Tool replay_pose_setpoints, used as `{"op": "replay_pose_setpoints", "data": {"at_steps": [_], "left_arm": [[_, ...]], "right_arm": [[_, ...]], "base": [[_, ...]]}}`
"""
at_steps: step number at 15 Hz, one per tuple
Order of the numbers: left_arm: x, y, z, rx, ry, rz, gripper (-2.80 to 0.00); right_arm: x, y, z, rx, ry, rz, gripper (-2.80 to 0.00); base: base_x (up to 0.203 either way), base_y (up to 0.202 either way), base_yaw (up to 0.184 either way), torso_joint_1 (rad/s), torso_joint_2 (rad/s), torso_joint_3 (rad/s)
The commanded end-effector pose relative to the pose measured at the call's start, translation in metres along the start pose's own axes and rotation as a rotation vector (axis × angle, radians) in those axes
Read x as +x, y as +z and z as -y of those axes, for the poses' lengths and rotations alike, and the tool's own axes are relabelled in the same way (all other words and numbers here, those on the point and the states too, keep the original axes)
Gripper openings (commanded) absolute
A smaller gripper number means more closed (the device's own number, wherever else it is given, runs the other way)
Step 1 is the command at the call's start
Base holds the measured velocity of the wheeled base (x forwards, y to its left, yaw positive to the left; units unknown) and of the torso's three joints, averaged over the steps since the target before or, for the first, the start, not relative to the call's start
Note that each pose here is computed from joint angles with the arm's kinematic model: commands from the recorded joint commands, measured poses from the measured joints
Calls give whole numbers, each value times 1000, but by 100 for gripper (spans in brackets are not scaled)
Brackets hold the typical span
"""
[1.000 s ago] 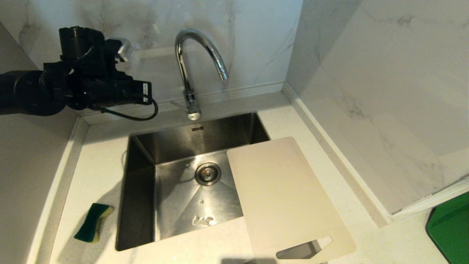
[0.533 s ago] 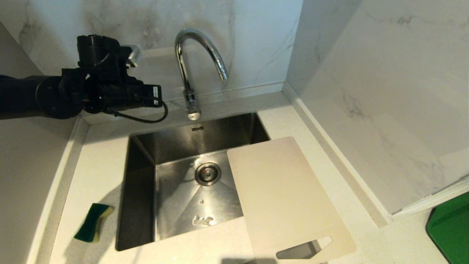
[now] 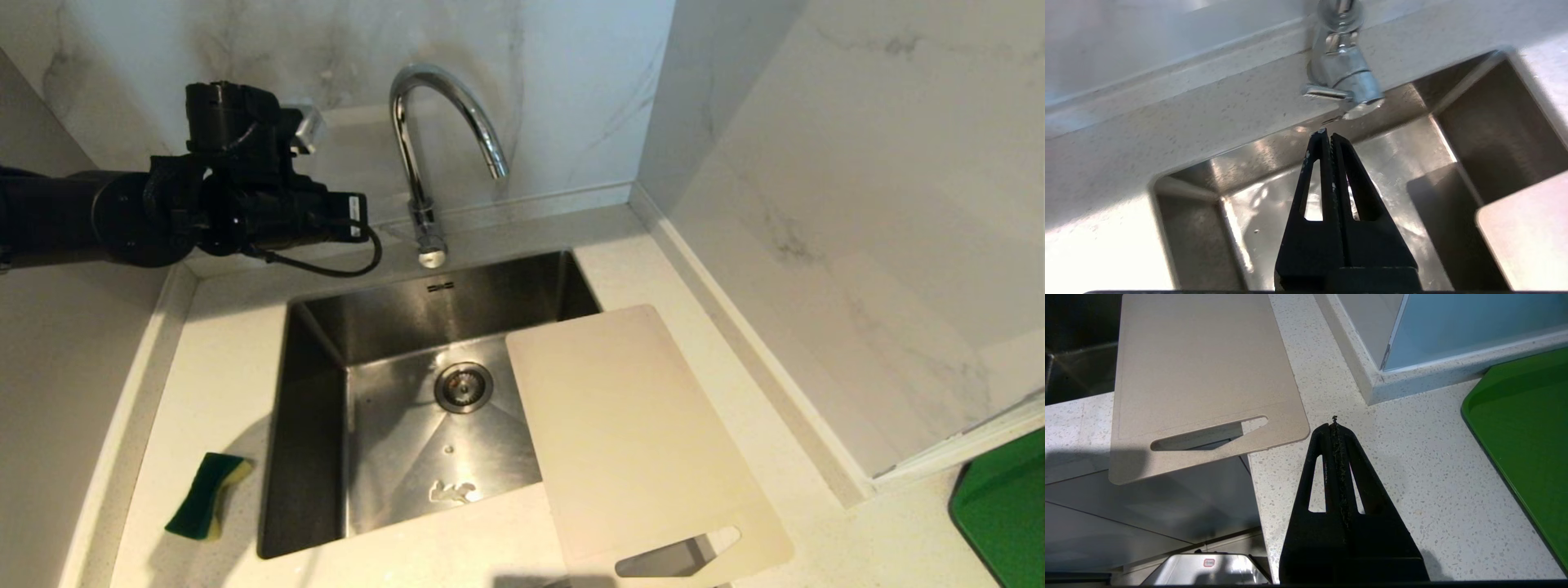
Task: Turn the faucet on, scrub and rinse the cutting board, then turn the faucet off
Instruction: Turn on the tap
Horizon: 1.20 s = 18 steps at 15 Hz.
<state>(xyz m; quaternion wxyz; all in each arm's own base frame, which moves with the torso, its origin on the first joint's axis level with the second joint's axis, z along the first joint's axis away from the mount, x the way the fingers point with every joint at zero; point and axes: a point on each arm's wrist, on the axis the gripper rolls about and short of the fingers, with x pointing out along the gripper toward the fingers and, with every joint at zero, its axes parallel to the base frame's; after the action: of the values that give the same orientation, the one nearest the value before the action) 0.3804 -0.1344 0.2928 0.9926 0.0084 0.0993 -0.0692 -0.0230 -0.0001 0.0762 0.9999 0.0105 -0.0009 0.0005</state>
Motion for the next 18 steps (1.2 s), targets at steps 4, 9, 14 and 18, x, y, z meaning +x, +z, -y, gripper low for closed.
{"op": "replay_pose_setpoints", "data": {"at_steps": [4,9,14,18], "left_arm": [[-2,2,1,-1,12,10,-280],[0,2,7,-1,33,16,0],[3,3,20,-37,-3,35,0],[23,1,26,-66,182,68,0]], "right_arm": [[0,0,0,0,0,0,-280],[0,0,0,0,0,-1,-280],[0,0,0,0,0,-1,-280],[0,0,0,0,0,0,-280]], "base": [[0,0,0,0,0,0],[0,0,0,0,0,0],[0,0,0,0,0,0],[0,0,0,0,0,0]]}}
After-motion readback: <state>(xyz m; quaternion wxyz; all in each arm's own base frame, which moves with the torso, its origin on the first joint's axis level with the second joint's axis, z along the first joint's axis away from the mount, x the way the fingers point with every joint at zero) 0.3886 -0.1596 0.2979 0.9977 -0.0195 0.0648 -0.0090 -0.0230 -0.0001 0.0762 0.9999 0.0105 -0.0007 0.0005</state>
